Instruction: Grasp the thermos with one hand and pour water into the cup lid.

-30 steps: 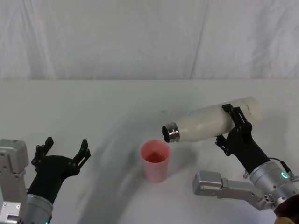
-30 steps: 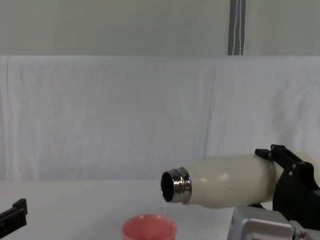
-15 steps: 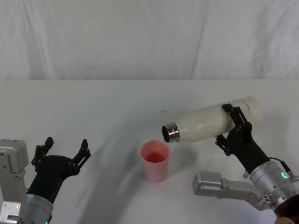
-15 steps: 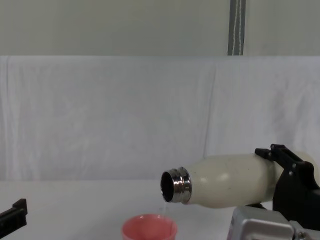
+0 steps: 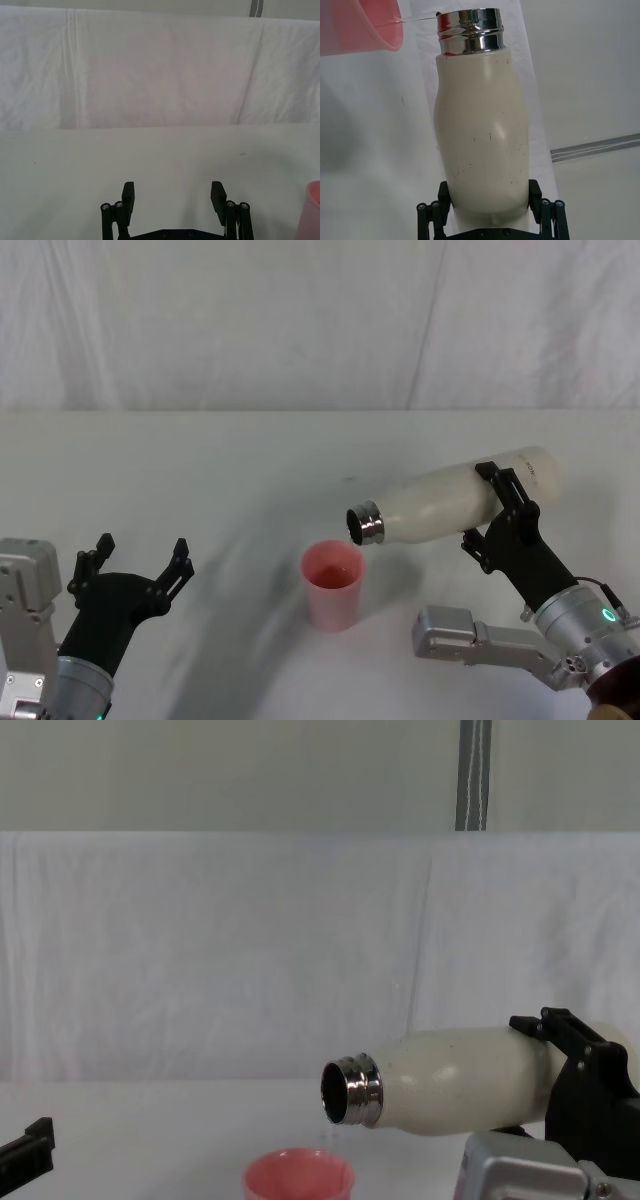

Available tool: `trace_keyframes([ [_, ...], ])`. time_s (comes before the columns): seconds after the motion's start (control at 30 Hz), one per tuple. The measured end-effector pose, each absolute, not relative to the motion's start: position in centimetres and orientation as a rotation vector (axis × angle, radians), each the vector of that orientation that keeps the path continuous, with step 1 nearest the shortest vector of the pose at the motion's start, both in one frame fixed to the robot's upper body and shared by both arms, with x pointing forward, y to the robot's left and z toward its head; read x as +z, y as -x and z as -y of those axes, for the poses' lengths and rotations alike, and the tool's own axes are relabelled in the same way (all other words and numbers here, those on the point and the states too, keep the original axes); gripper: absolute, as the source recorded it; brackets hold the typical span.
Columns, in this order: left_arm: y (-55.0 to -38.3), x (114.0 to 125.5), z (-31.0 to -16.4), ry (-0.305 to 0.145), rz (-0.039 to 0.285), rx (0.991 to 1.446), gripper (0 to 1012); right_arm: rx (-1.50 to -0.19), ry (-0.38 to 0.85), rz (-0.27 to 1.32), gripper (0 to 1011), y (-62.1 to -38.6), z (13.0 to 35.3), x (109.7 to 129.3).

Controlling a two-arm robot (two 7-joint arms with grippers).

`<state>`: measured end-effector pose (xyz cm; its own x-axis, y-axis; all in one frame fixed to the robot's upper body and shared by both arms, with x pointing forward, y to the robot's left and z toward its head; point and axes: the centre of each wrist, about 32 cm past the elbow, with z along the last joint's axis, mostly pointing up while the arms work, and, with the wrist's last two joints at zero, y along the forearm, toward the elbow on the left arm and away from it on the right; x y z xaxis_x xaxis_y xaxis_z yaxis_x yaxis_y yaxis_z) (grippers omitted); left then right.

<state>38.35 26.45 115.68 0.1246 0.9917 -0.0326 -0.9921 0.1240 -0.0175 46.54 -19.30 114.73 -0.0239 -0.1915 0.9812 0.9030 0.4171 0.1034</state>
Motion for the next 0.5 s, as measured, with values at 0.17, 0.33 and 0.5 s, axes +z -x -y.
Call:
trace_keyframes([
  [0.17,-38.35,115.68,-26.45,0.038,-0.014,1.446,1001,-1.007,0.721,1.299,961,-46.58,19.29,114.78],
  [0.33,-38.35,115.68,-26.45,0.038,-0.014,1.446,1001,-1.006,0.721,1.301,961,-46.61,19.29,114.79],
  [0.5,-38.35,115.68,-26.45,0.038,-0.014,1.446,1001,-1.005,0.722,1.301,961,-46.61,19.32,114.77],
])
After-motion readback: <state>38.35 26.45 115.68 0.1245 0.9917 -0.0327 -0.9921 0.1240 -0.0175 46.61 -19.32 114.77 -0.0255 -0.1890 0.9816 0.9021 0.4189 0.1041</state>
